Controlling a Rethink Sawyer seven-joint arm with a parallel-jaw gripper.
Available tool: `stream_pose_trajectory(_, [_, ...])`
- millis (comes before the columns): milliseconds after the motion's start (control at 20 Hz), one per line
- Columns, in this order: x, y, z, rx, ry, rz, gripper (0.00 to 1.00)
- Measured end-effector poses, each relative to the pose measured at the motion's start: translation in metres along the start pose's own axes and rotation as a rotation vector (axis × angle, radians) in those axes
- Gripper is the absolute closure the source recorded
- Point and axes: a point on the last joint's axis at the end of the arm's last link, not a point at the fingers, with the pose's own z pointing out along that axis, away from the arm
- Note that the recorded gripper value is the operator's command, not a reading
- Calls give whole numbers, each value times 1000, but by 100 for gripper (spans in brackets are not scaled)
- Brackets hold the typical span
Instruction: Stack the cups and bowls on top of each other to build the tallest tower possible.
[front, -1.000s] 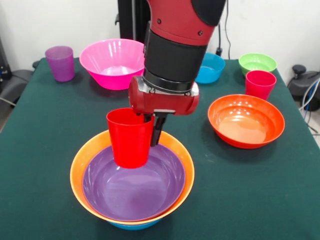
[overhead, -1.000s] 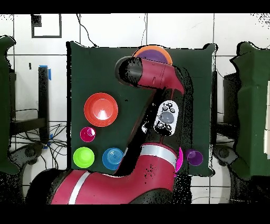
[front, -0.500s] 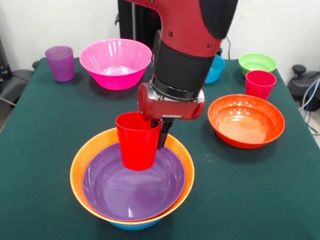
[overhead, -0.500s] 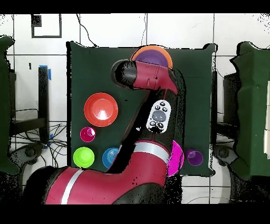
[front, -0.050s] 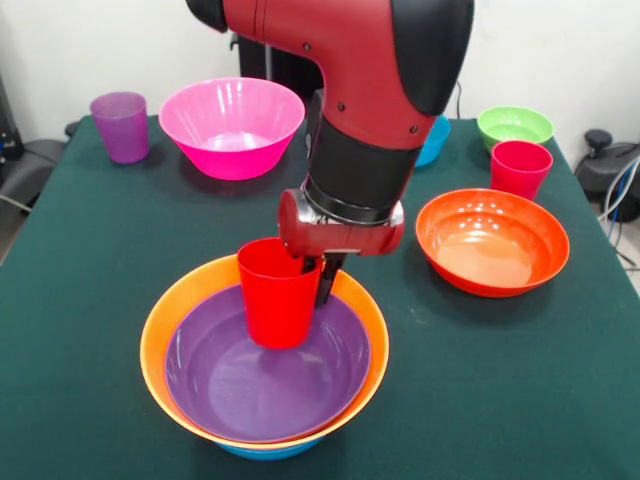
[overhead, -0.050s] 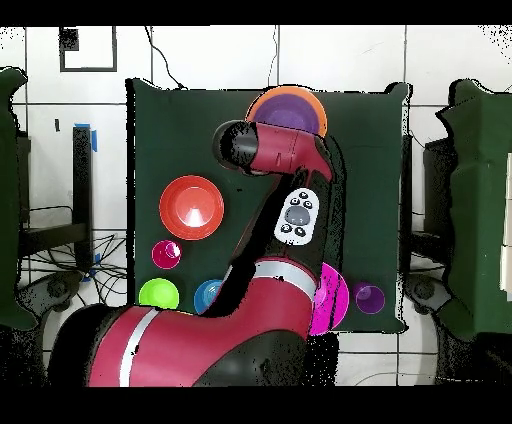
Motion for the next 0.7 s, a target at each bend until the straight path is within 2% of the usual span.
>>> stream_pose_trajectory(100, [3, 2, 7, -3, 10, -2, 100])
stream_pose_trajectory(700, [6, -2, 10, 11, 12, -1, 100])
